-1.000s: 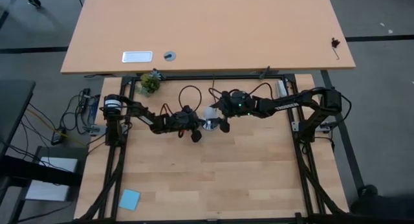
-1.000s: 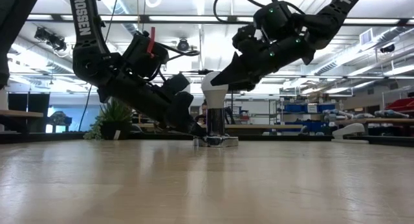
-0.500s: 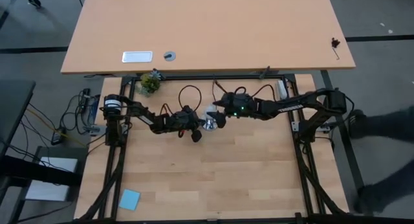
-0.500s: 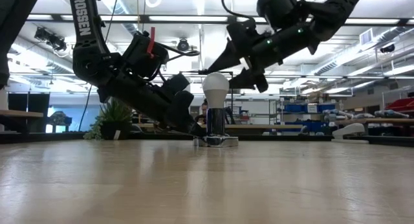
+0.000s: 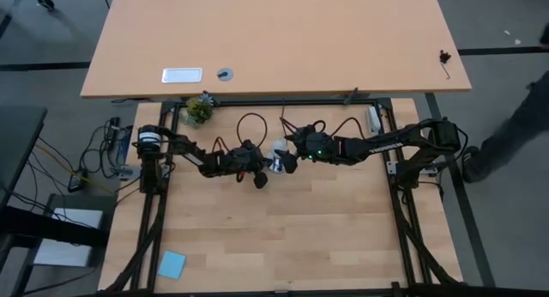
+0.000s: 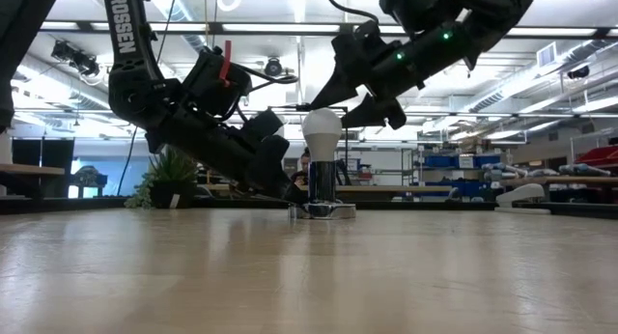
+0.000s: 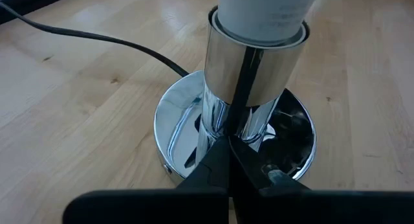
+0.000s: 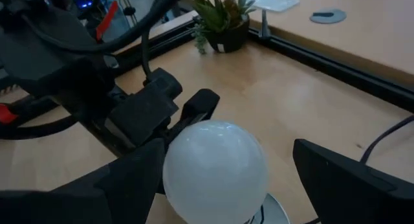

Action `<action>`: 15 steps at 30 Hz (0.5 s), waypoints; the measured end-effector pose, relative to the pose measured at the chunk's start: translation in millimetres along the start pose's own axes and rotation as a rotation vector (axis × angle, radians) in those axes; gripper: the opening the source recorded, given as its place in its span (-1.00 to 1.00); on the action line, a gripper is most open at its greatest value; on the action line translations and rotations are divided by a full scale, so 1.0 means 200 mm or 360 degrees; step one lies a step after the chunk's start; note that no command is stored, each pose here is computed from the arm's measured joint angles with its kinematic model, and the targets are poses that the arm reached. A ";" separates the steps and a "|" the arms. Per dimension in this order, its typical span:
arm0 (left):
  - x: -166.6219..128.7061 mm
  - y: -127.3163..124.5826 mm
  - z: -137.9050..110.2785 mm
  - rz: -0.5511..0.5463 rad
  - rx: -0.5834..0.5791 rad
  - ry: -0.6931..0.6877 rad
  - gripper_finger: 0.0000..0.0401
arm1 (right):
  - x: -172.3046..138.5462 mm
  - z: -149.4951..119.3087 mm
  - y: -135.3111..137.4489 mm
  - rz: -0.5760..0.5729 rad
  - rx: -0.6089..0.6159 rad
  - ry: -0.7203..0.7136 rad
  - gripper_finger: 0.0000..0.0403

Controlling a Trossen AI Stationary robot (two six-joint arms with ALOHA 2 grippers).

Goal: Screw lightbulb
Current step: Remove the lightbulb from the lamp

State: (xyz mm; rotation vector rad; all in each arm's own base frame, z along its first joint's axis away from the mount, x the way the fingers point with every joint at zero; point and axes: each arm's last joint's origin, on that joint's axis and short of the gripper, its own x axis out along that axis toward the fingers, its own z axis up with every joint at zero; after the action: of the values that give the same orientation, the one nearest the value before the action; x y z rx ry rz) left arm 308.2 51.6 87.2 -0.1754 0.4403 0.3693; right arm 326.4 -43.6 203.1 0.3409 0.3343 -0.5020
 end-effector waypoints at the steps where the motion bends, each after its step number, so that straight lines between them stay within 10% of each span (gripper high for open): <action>1: 0.00 0.00 0.00 -0.0001 -0.0002 -0.0001 -0.98 | 0.00 0.00 0.00 0.0002 0.0000 -0.0002 0.73; 15: 0.00 0.00 0.00 0.0009 -0.0011 -0.0008 -0.98 | 0.00 0.00 0.00 0.0007 -0.0043 -0.0012 0.73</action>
State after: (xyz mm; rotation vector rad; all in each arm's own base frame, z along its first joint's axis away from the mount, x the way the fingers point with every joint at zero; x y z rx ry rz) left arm 308.4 51.8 87.6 -0.1803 0.4349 0.3767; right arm 326.9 -43.4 203.9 0.3136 0.3326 -0.4937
